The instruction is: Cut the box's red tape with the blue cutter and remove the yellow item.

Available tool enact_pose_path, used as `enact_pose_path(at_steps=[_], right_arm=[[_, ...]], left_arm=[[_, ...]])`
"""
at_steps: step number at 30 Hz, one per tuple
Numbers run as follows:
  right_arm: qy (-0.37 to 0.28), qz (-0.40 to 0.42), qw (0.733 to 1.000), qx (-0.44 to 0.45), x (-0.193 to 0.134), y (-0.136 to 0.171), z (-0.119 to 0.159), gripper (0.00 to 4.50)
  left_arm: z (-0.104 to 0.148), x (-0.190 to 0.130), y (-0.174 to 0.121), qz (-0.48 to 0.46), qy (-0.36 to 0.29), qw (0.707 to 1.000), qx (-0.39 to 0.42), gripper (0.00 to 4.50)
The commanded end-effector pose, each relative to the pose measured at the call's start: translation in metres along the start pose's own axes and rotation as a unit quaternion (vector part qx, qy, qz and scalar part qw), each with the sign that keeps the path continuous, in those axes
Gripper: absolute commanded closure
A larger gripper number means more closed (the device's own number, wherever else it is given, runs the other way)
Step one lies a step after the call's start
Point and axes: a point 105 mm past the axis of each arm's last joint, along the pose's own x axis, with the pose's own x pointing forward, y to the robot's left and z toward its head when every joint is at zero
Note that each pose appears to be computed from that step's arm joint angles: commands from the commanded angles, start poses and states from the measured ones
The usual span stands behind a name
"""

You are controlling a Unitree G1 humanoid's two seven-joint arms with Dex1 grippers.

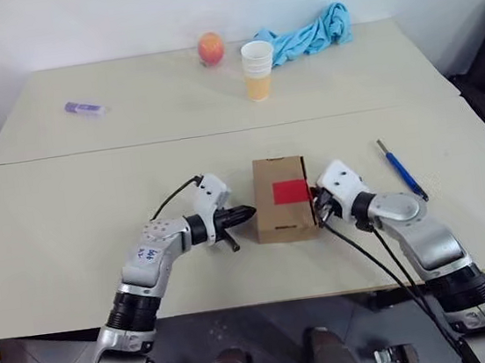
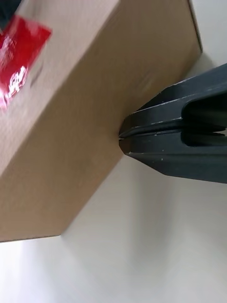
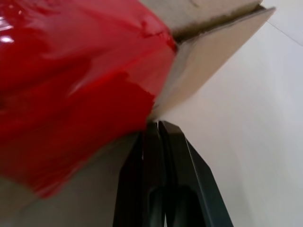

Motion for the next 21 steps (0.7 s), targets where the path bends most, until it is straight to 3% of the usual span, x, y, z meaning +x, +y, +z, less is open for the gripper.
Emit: enact_pose_path(at_steps=[1, 13, 17, 20, 21], right_arm=[[-0.016, 0.04, 0.999, 0.01, 0.007, 0.026, 0.013, 4.44], [-0.012, 0.039, 0.998, 0.037, 0.025, 0.045, 0.026, 4.44], [0.001, 0.009, 1.0, 0.005, 0.004, 0.021, 0.017, 4.44], [0.001, -0.006, 0.999, 0.039, -0.025, -0.003, 0.018, 4.44], [0.009, 0.001, 0.997, 0.073, -0.035, -0.007, 0.017, 4.08]], left_arm=[[0.005, -0.014, -0.012, -0.029, 0.0, 0.999, 0.019, 4.5], [-0.007, -0.05, -0.003, 0.022, 0.046, 0.999, 0.012, 4.5], [0.004, -0.059, -0.001, 0.003, 0.044, 0.999, 0.016, 4.5], [0.012, -0.07, -0.003, -0.045, 0.057, 0.997, 0.025, 4.5], [0.019, -0.073, -0.003, -0.06, 0.051, 0.996, 0.031, 4.5]])
